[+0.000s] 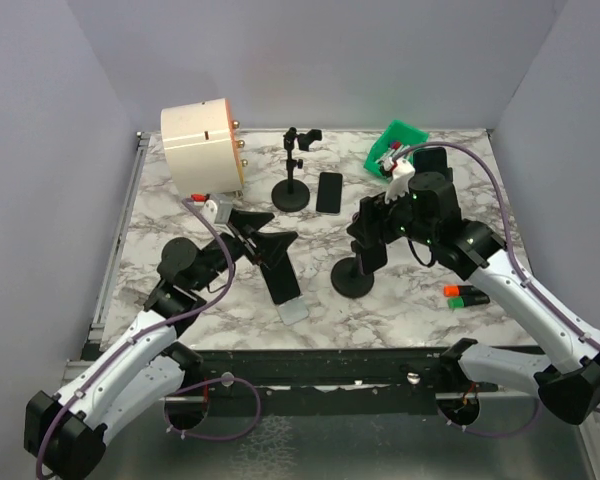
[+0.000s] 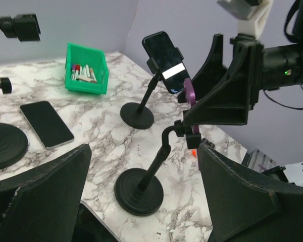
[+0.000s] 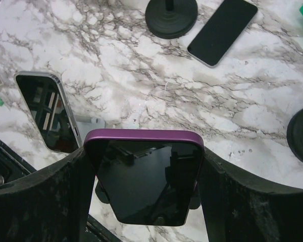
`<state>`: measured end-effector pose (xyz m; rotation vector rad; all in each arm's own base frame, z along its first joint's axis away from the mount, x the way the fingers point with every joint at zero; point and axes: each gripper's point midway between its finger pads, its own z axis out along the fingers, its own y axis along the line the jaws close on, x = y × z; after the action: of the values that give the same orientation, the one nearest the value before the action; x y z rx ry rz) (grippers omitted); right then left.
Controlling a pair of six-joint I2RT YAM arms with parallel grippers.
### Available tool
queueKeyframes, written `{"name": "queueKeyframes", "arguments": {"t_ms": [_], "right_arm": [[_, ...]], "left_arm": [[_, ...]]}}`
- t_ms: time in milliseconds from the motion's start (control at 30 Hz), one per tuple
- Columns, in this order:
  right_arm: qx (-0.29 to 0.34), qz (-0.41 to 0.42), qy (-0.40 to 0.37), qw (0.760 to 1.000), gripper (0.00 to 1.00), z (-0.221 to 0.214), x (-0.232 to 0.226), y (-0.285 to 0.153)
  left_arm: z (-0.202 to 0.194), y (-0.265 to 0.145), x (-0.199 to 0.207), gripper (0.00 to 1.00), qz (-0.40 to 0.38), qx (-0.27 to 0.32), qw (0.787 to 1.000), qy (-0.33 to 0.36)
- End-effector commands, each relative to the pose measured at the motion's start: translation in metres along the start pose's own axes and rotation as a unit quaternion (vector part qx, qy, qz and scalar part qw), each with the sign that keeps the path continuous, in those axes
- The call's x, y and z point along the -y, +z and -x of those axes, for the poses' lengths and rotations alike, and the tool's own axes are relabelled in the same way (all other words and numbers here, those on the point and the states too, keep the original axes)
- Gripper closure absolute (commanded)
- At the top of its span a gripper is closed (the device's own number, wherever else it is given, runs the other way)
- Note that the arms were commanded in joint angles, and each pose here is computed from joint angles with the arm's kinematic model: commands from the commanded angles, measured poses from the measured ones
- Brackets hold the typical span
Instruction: Remove the phone from the phone stand
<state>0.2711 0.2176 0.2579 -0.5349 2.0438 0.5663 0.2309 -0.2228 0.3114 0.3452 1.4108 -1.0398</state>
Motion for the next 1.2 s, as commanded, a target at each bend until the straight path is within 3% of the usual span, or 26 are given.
{"name": "queueKeyframes", "arguments": {"t_ms": [0, 200, 567, 1167], "right_arm": [[0.08, -0.05, 0.043, 0.995, 0.66, 0.046, 0.004, -0.026], [0.082, -0.084, 0.044, 0.992, 0.68, 0.044, -0.004, -0.014], [0.109, -0.078, 0.06, 0.989, 0.68, 0.039, -0.005, -0.01], [0.118, -0.068, 0.063, 0.989, 0.69, 0.034, -0.006, -0.012]], "left_arm": [[0.002, 0.014, 0.001, 0.17, 0.008, -0.002, 1.0, 0.0], [-0.013, 0.041, 0.025, 0.26, -0.013, -0.049, 0.999, 0.005], [-0.072, 0.061, 0.055, 0.29, -0.089, -0.13, 0.987, -0.022], [-0.106, 0.081, 0.063, 0.37, -0.13, -0.15, 0.977, -0.081]]}}
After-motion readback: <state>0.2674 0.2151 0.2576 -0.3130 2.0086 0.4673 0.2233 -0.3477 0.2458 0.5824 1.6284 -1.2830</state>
